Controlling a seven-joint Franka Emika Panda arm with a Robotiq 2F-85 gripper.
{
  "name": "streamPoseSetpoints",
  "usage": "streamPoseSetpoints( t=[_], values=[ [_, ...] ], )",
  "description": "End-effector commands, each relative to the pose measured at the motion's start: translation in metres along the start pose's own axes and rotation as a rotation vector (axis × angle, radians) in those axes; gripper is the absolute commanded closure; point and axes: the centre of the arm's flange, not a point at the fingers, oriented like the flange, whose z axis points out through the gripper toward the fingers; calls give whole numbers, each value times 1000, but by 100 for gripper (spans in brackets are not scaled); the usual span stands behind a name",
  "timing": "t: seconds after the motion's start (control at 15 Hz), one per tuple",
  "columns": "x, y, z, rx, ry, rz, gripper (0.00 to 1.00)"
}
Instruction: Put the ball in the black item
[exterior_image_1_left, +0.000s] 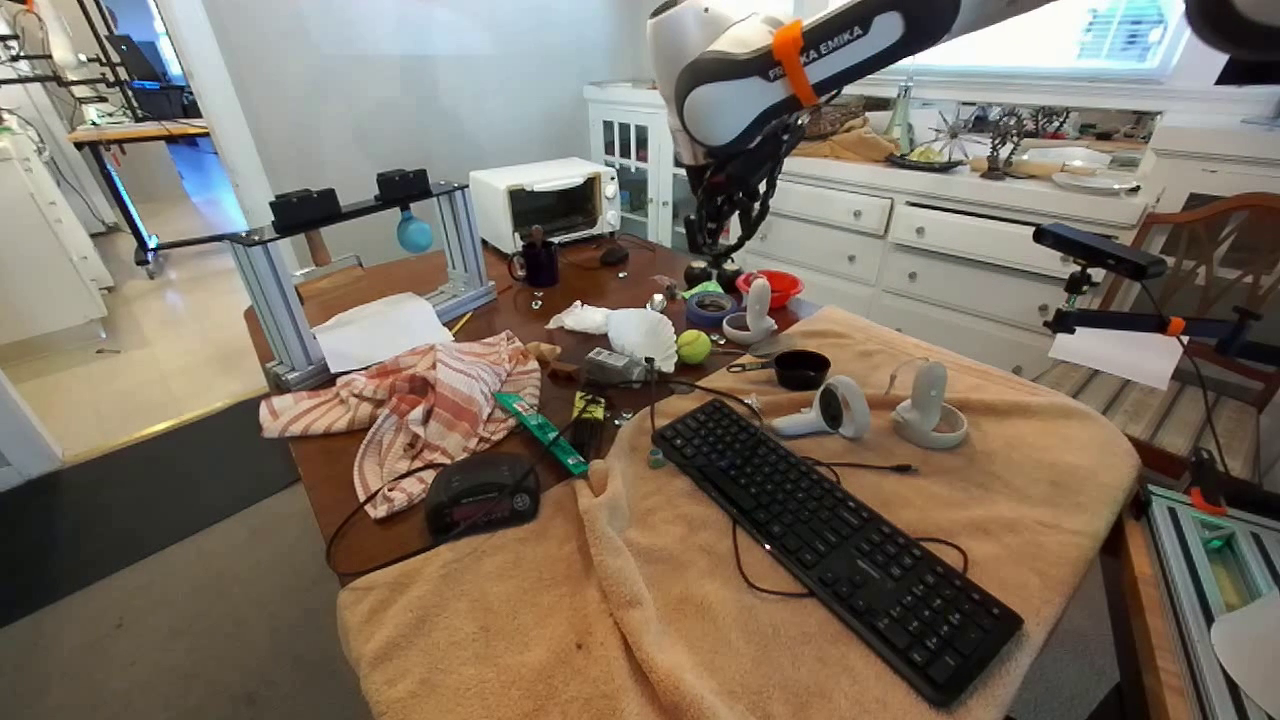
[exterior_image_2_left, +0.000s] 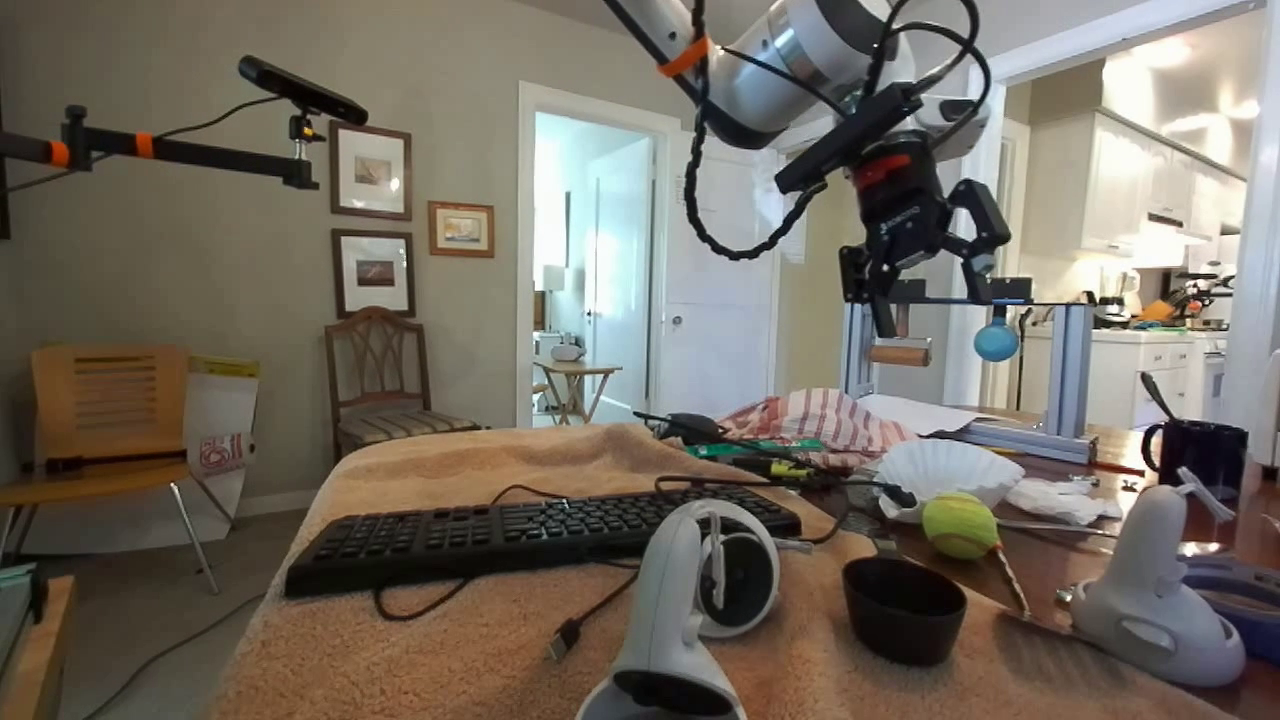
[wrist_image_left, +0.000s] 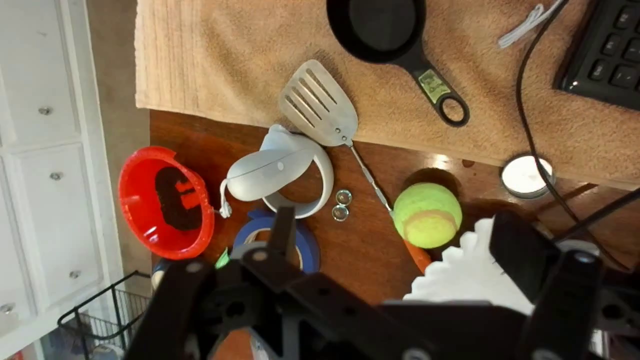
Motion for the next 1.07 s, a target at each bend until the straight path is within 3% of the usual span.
streamPoseSetpoints(
  t=[0.0, 0.53, 0.73, 1.0],
  values=[
    [7, -1, 7, 13, -19, 12, 0],
    [28, -4, 19, 35, -50, 19, 0],
    [49, 3, 53, 46, -140, -149, 0],
    [63, 12, 94, 82, -164, -366, 0]
  ],
)
